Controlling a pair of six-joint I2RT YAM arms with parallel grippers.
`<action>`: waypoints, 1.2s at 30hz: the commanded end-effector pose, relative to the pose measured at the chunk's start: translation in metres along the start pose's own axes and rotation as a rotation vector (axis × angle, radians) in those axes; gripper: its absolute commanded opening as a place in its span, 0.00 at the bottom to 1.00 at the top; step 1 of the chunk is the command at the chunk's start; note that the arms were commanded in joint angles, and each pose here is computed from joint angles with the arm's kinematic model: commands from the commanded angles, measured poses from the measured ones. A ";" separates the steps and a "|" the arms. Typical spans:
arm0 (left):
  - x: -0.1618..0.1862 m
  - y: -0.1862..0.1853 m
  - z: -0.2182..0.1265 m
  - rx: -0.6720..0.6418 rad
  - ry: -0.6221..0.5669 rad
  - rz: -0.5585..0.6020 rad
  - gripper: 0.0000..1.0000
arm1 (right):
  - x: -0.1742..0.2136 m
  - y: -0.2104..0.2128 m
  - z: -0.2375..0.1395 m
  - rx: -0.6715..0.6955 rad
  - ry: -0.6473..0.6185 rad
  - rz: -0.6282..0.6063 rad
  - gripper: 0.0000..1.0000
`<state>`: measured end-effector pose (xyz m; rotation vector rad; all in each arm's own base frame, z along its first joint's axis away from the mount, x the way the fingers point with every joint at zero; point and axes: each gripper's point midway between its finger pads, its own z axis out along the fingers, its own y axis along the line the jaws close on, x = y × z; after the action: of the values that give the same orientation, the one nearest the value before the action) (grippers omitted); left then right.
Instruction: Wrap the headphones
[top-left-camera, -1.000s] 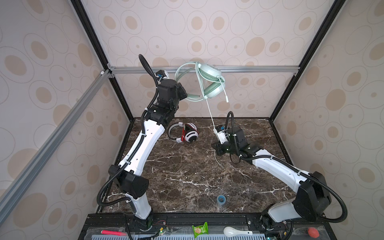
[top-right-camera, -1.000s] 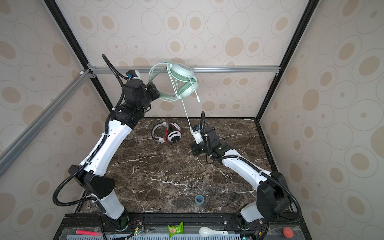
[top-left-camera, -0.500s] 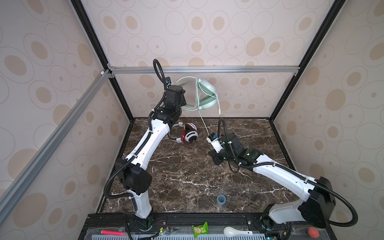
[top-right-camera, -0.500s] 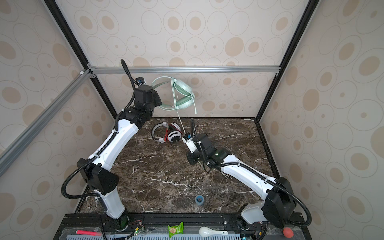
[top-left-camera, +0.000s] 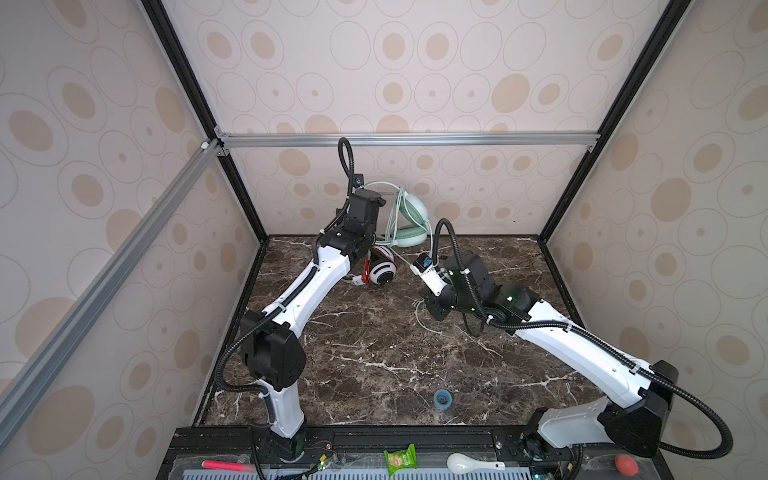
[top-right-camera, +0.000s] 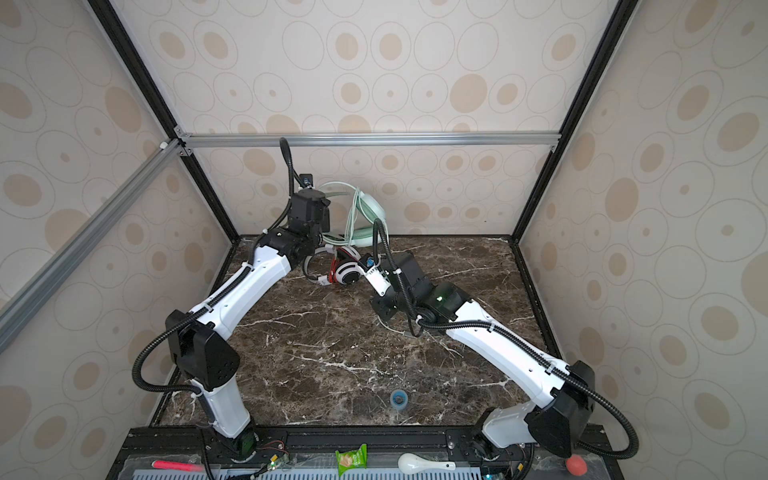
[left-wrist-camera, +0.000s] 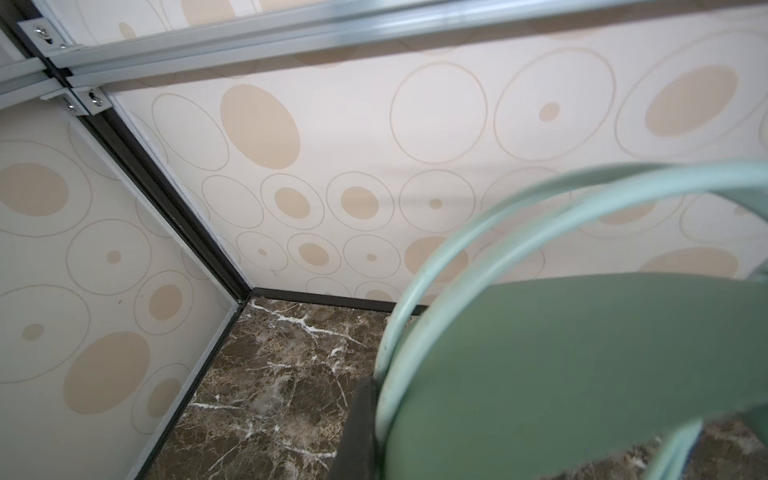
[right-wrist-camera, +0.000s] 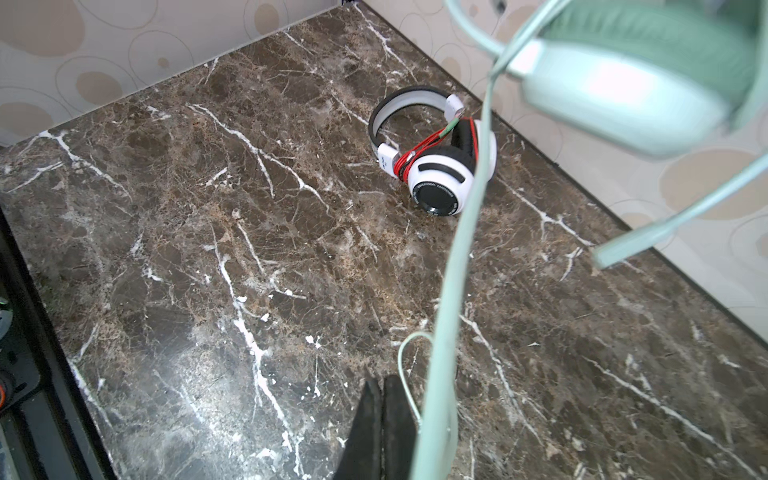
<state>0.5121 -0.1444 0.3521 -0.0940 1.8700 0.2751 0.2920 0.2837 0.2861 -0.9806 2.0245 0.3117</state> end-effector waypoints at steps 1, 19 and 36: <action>-0.032 0.009 -0.019 -0.038 -0.112 0.002 0.00 | -0.005 -0.006 -0.009 0.042 0.038 -0.096 0.00; 0.064 -0.053 -0.092 0.505 0.035 0.279 0.00 | -0.026 -0.060 -0.016 0.108 0.109 -0.027 0.00; 0.075 -0.065 -0.141 0.739 0.093 0.295 0.00 | -0.002 -0.106 0.009 0.125 0.179 0.241 0.03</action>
<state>0.3845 -0.2256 0.2833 0.6648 2.0370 -0.1377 0.3675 0.2284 0.2896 -0.8270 2.2906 0.1824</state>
